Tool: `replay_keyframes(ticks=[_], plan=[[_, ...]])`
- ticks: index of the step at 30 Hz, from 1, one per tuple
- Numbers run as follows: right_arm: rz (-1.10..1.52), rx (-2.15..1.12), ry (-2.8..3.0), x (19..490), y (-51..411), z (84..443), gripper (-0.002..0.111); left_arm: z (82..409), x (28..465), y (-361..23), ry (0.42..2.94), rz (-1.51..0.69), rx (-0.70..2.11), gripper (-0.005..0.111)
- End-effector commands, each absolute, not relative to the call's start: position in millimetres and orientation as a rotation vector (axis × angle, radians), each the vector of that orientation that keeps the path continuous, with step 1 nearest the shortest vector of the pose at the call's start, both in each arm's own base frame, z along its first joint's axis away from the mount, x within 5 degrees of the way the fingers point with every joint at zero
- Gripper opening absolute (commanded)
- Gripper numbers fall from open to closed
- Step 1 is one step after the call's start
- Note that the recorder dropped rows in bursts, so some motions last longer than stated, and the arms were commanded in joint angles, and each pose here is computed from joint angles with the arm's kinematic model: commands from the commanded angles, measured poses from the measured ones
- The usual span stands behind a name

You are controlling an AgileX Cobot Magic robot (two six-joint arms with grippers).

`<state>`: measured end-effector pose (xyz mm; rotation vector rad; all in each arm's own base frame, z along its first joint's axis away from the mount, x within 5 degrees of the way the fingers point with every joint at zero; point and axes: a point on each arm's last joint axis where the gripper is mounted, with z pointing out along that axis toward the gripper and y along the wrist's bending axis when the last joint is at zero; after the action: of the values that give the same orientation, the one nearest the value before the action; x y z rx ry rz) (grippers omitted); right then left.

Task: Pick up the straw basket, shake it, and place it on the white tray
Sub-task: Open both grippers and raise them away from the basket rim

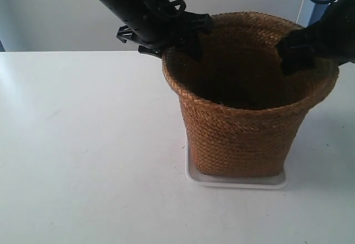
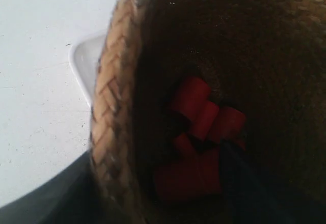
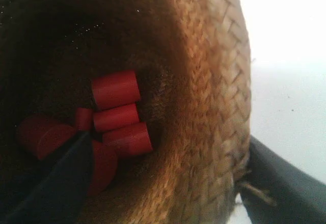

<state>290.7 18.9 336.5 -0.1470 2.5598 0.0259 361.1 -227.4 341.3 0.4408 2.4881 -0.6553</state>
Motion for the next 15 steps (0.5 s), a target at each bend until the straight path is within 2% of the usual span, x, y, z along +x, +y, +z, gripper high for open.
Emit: replay_keyframes(ticks=[1,5,15], plan=[[0.005,-0.156,2.526,292,17,341,0.072,348,358,-230,2.473,-0.674,0.456,0.072],[-0.037,-0.163,2.480,288,14,352,0.072,361,353,-222,2.434,-0.596,0.483,0.072],[-0.028,-0.142,2.192,242,13,412,0.072,416,319,-188,2.317,-0.399,0.543,0.069]])
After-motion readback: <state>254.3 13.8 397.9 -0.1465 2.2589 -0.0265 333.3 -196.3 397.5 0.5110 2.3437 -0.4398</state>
